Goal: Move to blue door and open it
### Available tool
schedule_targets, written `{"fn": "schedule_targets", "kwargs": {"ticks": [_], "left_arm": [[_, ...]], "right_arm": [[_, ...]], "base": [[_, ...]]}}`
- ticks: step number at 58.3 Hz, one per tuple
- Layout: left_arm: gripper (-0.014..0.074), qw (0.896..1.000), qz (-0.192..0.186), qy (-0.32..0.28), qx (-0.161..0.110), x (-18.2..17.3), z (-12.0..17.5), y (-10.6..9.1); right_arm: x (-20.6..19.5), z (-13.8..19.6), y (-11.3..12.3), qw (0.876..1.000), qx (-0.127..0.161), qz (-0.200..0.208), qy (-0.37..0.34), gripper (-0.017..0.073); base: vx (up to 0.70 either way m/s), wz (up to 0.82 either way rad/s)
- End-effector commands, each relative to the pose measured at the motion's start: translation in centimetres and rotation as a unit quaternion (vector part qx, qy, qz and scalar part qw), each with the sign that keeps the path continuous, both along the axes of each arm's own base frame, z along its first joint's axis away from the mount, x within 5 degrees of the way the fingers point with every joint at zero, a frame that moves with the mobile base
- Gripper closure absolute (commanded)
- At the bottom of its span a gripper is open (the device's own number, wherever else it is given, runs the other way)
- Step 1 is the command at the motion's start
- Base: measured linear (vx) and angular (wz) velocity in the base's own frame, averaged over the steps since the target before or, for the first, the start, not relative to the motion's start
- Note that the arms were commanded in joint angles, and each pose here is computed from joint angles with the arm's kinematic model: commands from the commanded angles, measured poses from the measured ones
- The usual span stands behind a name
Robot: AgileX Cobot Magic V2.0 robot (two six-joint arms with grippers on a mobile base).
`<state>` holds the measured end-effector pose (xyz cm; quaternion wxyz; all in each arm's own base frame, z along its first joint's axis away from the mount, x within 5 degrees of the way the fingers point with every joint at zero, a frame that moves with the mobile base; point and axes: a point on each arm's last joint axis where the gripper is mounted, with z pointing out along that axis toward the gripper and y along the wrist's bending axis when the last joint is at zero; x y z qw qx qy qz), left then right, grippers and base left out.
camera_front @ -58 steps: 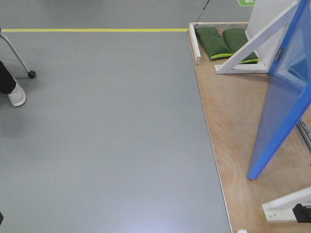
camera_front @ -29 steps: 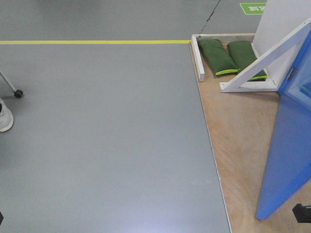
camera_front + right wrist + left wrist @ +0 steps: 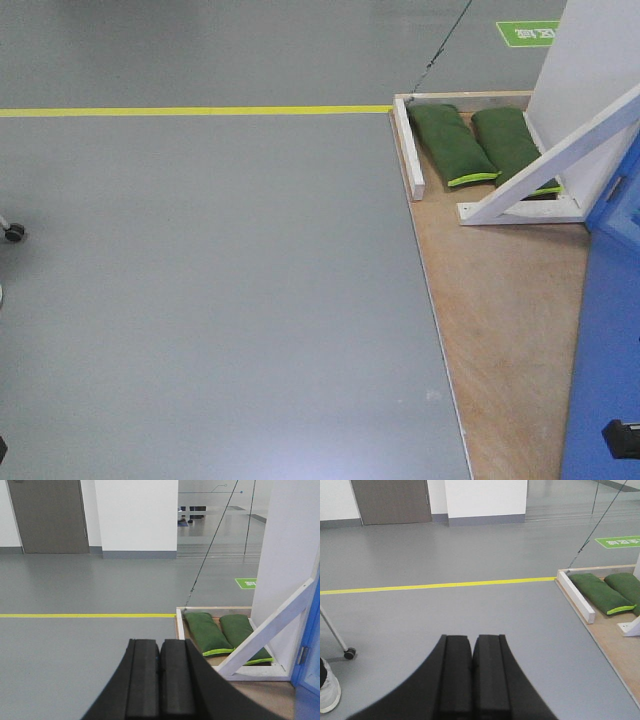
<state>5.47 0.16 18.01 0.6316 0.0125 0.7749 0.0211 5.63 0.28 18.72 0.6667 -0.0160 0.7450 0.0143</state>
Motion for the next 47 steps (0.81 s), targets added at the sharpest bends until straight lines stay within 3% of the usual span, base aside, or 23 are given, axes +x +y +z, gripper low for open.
{"fn": "schedule_targets", "kwargs": {"ticks": [1, 47], "left_arm": [[0.0521, 0.998, -0.006, -0.062, -0.004, -0.05, 1.71, -0.09], [0.0521, 0.998, -0.006, -0.062, -0.004, -0.05, 1.71, -0.09]], "right_arm": [[-0.04, 0.79, -0.07, 0.999, -0.002, -0.004, -0.049, 0.0547], [-0.04, 0.80, -0.07, 0.999, -0.002, -0.004, -0.049, 0.0547]], "base": [[0.23, -0.01], [0.07, 0.01]]}}
